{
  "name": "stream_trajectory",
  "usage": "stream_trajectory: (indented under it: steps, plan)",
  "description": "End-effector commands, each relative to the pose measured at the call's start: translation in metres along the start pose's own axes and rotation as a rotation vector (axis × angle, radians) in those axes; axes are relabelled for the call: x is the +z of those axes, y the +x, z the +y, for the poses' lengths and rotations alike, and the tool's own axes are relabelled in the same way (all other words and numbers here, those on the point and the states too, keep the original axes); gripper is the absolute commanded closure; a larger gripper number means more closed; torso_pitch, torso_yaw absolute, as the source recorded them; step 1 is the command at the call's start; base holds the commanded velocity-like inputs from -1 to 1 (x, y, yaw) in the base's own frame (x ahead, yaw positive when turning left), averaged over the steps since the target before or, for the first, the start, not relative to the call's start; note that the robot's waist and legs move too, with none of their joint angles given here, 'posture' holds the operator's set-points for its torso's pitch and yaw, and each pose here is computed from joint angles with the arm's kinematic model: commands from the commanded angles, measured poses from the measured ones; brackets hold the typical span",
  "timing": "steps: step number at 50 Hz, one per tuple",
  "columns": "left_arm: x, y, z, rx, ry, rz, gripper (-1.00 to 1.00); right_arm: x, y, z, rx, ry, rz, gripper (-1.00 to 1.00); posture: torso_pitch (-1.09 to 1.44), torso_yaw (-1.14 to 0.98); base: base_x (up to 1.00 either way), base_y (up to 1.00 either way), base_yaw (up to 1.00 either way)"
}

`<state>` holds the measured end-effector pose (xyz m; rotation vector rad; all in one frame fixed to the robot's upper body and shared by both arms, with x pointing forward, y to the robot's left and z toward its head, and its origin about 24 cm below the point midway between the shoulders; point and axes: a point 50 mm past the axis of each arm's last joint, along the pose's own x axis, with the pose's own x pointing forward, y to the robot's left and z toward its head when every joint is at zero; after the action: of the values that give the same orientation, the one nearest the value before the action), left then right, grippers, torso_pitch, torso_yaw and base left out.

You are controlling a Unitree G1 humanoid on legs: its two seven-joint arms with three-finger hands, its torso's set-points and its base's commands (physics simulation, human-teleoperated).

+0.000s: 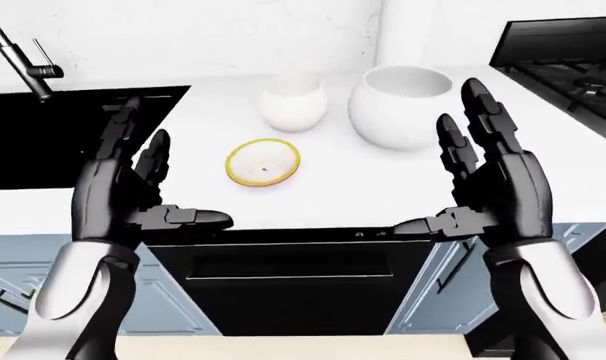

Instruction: Stack the bowls from largest to smallest.

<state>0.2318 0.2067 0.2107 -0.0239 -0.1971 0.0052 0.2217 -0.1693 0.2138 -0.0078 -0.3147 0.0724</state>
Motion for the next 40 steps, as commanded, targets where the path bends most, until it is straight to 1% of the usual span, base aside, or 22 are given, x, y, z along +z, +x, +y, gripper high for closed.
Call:
stream_trajectory:
  steps: [1,9,12,14,21,29,31,34,38,40]
  plan:
    - [0.009,0.0,0.002,0.004,0.012,-0.055,-1.0,0.01,0.0,0.003,0.019,-0.003,-0.06,-1.0,0.0,0.0,0.33,0.88,0.0]
    - [0.009,0.001,0.004,0.01,0.011,-0.056,-1.0,0.015,-0.001,0.005,0.032,0.011,-0.096,-1.0,0.0,0.0,0.16,0.84,0.0]
    - [0.012,-0.001,0.005,0.011,0.012,-0.06,-1.0,0.018,-0.003,0.004,0.03,0.025,-0.114,-1.0,0.0,0.0,0.0,0.03,0.0]
    - [0.013,-0.001,0.005,0.012,0.012,-0.061,-1.0,0.022,-0.004,0.005,0.042,0.04,-0.127,-1.0,0.0,0.0,0.0,0.0,0.0]
    - [0.013,0.001,0.006,0.012,0.013,-0.063,-1.0,0.025,-0.004,0.005,0.049,0.037,-0.137,-1.0,0.0,0.0,0.0,0.0,0.0]
    - [0.016,-0.003,0.002,0.001,0.025,-0.065,-1.0,0.026,-0.004,0.002,0.044,0.03,-0.142,-1.0,0.0,0.0,0.0,0.0,0.0]
    - [0.018,-0.004,0.001,-0.003,0.029,-0.066,-1.0,0.029,-0.005,0.002,0.047,0.027,-0.145,-1.0,0.0,0.0,0.0,0.0,0.0]
    - [0.017,-0.002,0.0,-0.009,0.033,-0.069,-1.0,0.033,-0.006,0.003,0.053,0.02,-0.155,-1.0,0.0,0.0,0.0,0.0,0.0]
    - [0.023,-0.006,-0.003,-0.021,0.04,-0.075,-1.0,0.038,-0.007,0.002,0.055,0.016,-0.162,-1.0,0.0,0.0,0.0,0.0,0.0]
    - [0.025,-0.005,-0.003,-0.021,0.042,-0.077,-1.0,0.04,-0.007,0.001,0.053,0.018,-0.166,-1.0,0.0,0.0,0.0,0.0,0.0]
